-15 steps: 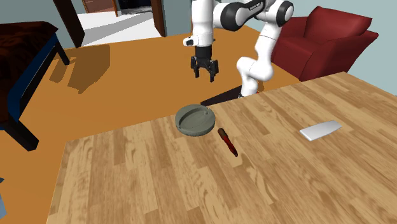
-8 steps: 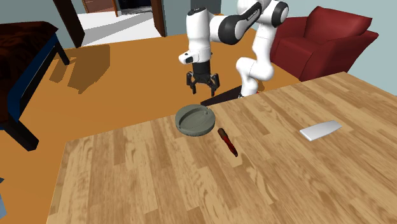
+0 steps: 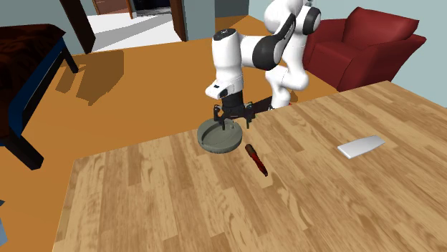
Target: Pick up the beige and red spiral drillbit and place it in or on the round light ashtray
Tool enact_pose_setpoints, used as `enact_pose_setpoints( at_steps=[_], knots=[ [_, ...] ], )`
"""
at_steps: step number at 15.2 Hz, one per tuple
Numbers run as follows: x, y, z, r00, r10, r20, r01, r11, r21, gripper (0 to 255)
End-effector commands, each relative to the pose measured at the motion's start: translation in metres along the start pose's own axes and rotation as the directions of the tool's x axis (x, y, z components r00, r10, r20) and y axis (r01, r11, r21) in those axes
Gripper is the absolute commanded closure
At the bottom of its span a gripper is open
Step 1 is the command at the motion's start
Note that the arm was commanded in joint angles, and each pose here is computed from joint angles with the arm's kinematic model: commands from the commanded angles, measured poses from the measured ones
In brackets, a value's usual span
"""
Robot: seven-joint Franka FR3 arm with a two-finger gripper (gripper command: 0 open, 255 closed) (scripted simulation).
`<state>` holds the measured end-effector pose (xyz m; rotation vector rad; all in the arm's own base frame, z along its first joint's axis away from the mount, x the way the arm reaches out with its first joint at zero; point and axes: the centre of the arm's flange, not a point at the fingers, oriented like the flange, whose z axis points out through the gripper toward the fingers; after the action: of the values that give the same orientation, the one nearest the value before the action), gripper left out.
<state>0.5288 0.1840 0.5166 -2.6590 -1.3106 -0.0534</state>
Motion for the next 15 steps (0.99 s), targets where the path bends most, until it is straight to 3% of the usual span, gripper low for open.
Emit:
enact_pose_setpoints(
  at_steps=[1, 5, 9, 15],
  knots=[
    [0.022, -0.009, 0.012, 0.996, -0.090, 0.007, 0.089, 0.996, 0.010, 0],
    [0.062, -0.035, 0.036, 0.966, -0.259, 0.020, 0.259, 0.965, 0.031, 0],
    [0.097, -0.068, 0.061, 0.906, -0.422, 0.029, 0.420, 0.906, 0.054, 0],
    [0.097, -0.069, 0.087, 0.905, -0.425, 0.029, 0.423, 0.905, 0.055, 0]
  ],
)
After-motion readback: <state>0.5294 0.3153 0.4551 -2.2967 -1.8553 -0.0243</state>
